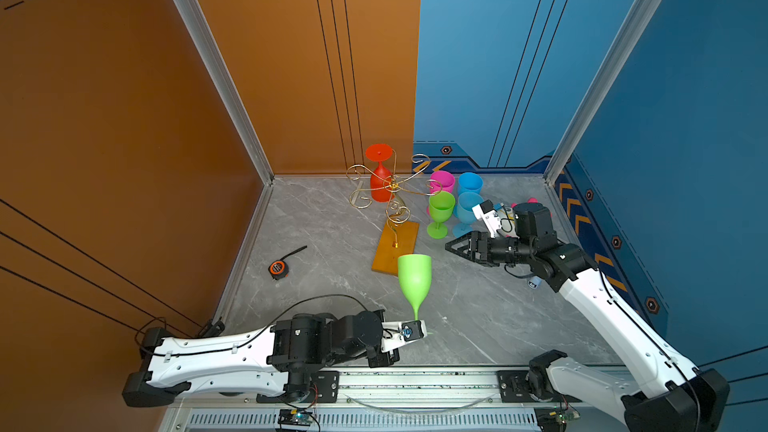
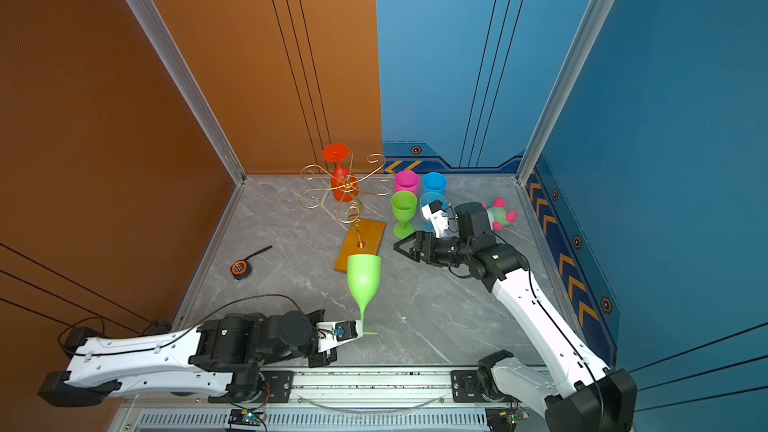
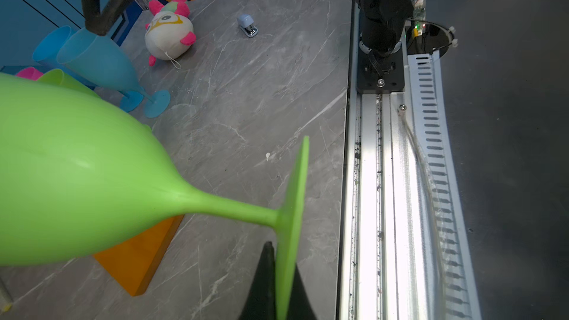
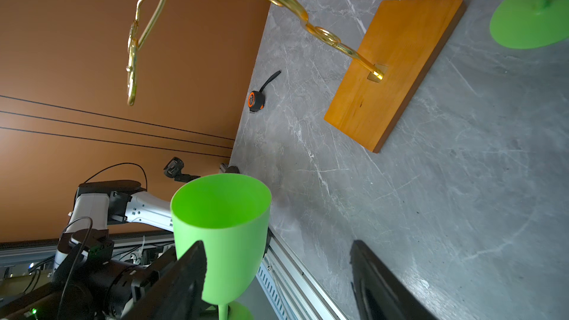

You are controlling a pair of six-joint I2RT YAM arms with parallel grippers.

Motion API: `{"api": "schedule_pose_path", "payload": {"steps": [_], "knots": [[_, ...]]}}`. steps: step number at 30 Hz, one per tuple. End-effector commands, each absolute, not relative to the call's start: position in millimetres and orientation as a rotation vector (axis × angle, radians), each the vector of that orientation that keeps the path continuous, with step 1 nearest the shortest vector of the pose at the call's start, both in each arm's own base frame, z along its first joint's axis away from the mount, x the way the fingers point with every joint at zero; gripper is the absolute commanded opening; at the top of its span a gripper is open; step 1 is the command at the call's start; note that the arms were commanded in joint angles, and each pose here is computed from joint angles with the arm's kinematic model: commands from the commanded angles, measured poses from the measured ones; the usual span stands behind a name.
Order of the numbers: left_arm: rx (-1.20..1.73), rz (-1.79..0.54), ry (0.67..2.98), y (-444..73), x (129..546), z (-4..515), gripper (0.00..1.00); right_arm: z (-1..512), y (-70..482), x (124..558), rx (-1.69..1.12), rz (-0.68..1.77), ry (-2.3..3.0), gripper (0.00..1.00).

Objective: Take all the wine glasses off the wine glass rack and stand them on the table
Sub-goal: 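Pull the glass back with the left gripper while the right opens and withdraws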

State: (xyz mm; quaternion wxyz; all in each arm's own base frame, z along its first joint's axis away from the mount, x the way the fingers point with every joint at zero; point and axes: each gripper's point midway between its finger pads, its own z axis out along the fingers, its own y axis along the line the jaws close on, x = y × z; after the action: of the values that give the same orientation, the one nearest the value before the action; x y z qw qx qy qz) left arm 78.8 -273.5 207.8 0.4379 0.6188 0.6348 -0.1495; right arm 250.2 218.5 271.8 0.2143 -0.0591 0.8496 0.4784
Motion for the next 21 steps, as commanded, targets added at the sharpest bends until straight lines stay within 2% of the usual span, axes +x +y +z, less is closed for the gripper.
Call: {"api": "schedule_pose_path", "payload": {"steps": [1,8,14,21], "knots": [[1.594,-0.05,1.448,-262,99,202,0.0,279,222,247,-0.198,1.321,2.381,0.74],[1.702,0.344,1.28,-244,120,185,0.0,294,240,238,-0.308,1.365,2.378,0.74],[1.713,0.532,1.206,-236,131,187,0.0,292,253,229,-0.389,1.36,2.416,0.71],[1.707,0.706,1.148,-228,140,188,0.0,280,268,219,-0.467,1.372,2.477,0.59]]}}
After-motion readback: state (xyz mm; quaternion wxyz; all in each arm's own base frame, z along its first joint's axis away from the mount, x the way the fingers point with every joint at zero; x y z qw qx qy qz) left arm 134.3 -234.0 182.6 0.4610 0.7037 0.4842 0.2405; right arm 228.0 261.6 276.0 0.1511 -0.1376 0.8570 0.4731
